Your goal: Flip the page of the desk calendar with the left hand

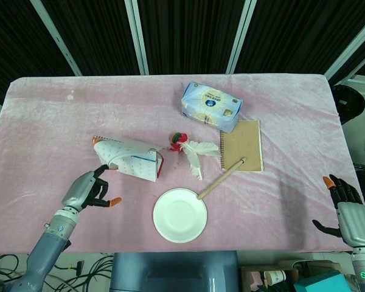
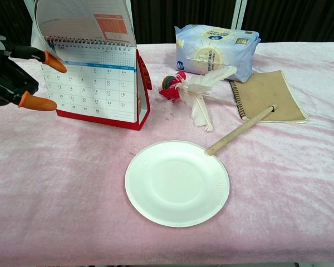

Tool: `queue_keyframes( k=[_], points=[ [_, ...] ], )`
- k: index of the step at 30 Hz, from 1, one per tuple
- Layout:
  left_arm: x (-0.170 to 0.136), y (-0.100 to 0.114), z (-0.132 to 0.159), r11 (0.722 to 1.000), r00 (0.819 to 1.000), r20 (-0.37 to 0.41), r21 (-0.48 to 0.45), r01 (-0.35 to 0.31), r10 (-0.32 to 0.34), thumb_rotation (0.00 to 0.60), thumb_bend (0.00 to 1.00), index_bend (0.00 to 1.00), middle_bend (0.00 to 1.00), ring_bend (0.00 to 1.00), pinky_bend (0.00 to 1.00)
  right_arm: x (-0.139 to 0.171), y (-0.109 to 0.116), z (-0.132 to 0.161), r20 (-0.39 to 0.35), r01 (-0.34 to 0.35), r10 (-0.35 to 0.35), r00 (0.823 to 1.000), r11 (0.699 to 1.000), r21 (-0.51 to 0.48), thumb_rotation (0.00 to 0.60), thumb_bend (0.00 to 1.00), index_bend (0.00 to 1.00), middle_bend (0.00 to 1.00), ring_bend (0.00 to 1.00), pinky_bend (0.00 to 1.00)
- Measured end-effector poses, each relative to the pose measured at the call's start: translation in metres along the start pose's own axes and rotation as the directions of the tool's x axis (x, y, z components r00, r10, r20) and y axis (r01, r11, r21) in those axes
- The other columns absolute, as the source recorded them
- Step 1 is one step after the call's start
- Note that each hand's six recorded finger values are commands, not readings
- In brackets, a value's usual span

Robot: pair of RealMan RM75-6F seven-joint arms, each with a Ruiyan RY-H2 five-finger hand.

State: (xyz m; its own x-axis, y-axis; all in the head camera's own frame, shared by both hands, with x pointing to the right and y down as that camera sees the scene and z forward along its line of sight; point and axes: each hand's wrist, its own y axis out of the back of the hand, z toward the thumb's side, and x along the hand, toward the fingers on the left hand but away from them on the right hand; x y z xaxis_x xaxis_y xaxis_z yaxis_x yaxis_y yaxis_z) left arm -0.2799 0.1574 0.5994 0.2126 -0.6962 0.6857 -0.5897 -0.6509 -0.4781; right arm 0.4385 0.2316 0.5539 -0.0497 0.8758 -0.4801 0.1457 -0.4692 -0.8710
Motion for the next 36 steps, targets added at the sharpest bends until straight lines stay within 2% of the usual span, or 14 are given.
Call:
queue_keyframes(
  k=[9,15,21,25,27,29,36],
  points=[
    [0.006,0.014,0.022,0.994,0.992,0.095,0.064,-0.087,0.081,0.600,0.18,0.26,0.72,0.77,0.80,0.000,0.000,0.000,0.000,-0.001,0.001,1.000,1.000,0.001,0.600,0.10,0.00,0.00,0.00,0.07],
    [0.010,0.022,0.032,0.984,0.983,0.141,0.113,-0.134,0.118,0.600,0.18,0.26,0.64,0.67,0.72,0.000,0.000,0.000,0.000,-0.002,0.002,1.000,1.000,0.001,0.600,0.10,0.00,0.00,0.00,0.07],
    [0.017,0.032,0.037,0.966,0.971,0.173,0.174,-0.194,0.163,0.600,0.18,0.21,0.46,0.45,0.47,0.000,0.000,0.000,0.000,-0.003,0.003,1.000,1.000,0.001,0.600,0.10,0.00,0.00,0.00,0.07],
    [0.026,0.042,0.039,0.937,0.961,0.195,0.253,-0.241,0.195,0.600,0.16,0.15,0.32,0.26,0.26,0.000,0.000,0.000,0.001,-0.003,0.003,1.000,1.000,0.000,0.600,0.10,0.00,0.00,0.00,0.07],
    [0.031,0.046,0.039,0.920,0.957,0.202,0.293,-0.260,0.206,0.600,0.12,0.07,0.21,0.15,0.13,0.000,0.000,0.000,0.001,-0.003,0.003,1.000,1.000,0.000,0.600,0.10,0.00,0.00,0.00,0.07],
    [0.036,0.051,0.039,0.900,0.955,0.206,0.337,-0.276,0.216,0.600,0.09,0.01,0.15,0.08,0.05,0.000,0.000,0.000,0.002,-0.003,0.003,1.000,1.000,0.000,0.600,0.10,0.00,0.00,0.00,0.07],
    [0.037,0.055,0.029,0.848,0.963,0.173,0.459,-0.266,0.209,0.600,0.02,0.00,0.04,0.01,0.00,0.000,0.000,-0.001,0.004,-0.002,0.002,1.000,1.000,-0.001,0.600,0.10,0.00,0.00,0.00,0.07]
  ],
)
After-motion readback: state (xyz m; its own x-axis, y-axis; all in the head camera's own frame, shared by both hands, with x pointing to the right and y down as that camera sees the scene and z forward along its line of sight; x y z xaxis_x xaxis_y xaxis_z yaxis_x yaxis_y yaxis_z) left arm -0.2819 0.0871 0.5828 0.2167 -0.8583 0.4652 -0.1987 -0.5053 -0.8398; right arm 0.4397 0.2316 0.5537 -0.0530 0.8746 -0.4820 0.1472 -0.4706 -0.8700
